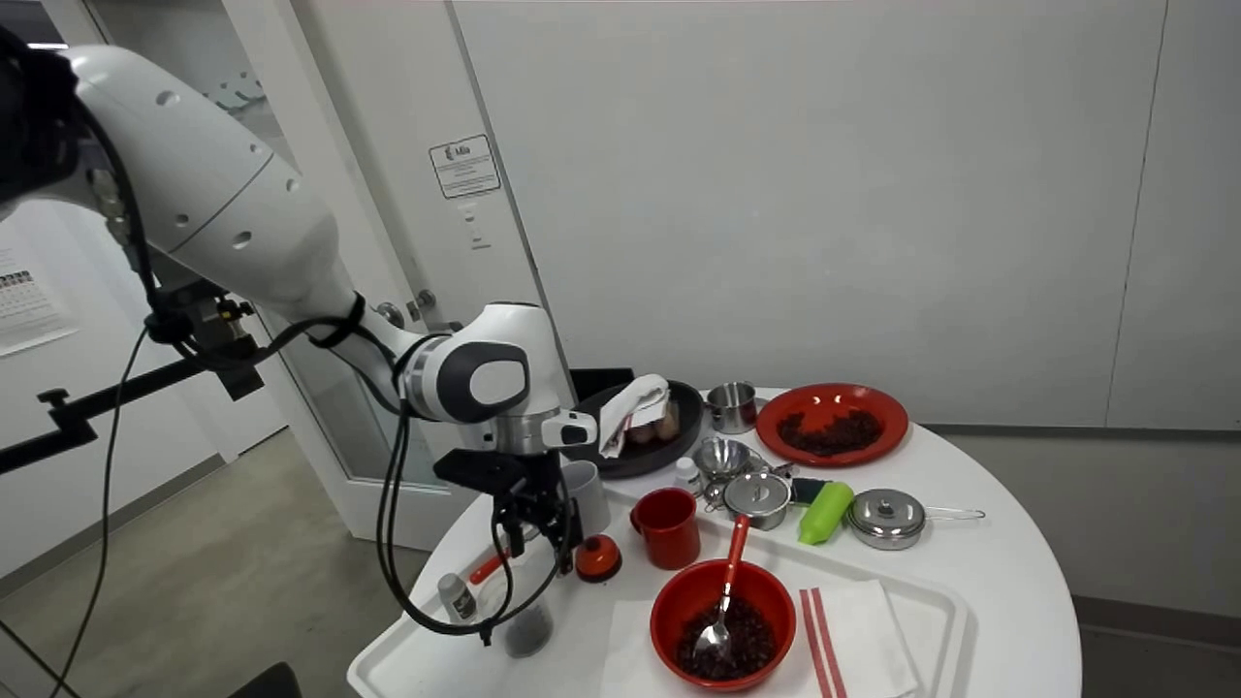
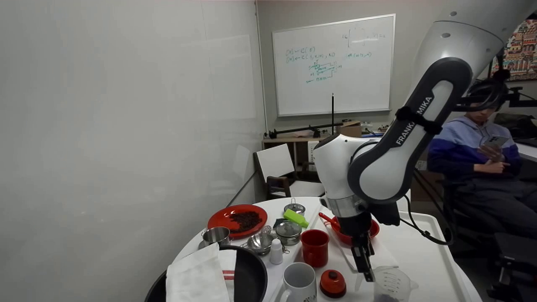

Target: Move the cup slightly to the right

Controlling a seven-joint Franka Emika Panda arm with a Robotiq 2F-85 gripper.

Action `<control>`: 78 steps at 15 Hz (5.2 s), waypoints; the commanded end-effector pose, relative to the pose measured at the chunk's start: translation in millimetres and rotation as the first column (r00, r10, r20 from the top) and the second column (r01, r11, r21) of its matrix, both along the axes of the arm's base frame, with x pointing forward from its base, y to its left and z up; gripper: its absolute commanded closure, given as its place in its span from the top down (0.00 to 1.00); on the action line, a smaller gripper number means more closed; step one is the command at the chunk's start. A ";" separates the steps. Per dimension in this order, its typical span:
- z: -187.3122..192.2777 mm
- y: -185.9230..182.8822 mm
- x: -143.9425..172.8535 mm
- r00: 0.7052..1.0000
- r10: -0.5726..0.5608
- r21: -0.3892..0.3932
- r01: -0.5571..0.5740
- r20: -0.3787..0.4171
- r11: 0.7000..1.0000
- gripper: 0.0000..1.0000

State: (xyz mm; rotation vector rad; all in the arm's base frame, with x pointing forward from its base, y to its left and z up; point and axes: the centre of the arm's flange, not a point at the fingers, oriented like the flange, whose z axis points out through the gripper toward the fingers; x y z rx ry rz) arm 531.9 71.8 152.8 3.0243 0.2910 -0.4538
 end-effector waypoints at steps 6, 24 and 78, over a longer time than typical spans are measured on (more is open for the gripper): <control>-13.2 22.7 0.9 0.993 0.101 0.019 -0.100 -0.063 0.995 1.00; -10.6 23.8 3.7 0.994 0.112 0.007 -0.112 -0.019 0.994 0.09; -17.7 -228.5 -54.2 0.748 -0.653 0.021 0.656 0.121 0.755 0.55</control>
